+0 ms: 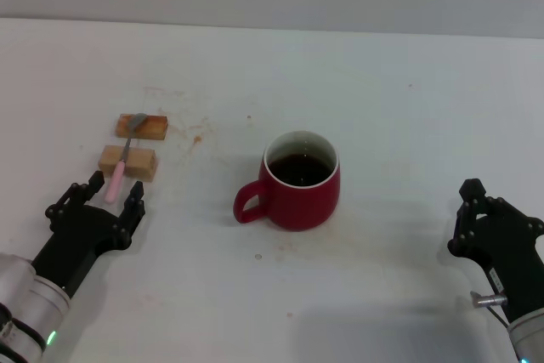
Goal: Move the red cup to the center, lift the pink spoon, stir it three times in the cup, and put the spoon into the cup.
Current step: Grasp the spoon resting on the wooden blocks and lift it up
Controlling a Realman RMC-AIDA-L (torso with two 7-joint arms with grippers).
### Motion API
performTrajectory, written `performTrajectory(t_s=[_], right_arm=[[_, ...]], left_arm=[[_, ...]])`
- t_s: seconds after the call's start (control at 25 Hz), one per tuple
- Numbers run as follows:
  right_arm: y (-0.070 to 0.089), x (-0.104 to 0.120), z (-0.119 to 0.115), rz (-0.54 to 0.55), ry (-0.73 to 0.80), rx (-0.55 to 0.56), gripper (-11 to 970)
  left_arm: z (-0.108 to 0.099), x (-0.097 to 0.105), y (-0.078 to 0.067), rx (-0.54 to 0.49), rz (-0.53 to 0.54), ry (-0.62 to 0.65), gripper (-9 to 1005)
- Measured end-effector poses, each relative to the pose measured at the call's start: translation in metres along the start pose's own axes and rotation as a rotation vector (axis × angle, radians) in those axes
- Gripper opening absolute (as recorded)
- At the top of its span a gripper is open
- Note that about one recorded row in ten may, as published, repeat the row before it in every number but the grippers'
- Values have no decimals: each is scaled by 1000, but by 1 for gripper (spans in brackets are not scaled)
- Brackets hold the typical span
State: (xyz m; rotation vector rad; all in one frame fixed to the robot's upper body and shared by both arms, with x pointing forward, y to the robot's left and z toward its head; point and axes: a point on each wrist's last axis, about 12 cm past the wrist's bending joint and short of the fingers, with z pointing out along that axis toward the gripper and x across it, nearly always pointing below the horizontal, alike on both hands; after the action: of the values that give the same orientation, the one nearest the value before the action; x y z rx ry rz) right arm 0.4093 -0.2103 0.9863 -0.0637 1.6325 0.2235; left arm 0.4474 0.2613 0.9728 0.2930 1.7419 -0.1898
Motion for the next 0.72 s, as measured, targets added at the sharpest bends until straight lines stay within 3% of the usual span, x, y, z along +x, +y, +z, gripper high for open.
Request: performTrajectory(t_s=[0.48,0.72], right_arm=[[1,0,0,0,3,-12,0],[1,1,0,0,4,-12,0]], left_arm=[[0,0,-1,2,-1,-4,464],[0,-1,-1,1,0,-6,454]])
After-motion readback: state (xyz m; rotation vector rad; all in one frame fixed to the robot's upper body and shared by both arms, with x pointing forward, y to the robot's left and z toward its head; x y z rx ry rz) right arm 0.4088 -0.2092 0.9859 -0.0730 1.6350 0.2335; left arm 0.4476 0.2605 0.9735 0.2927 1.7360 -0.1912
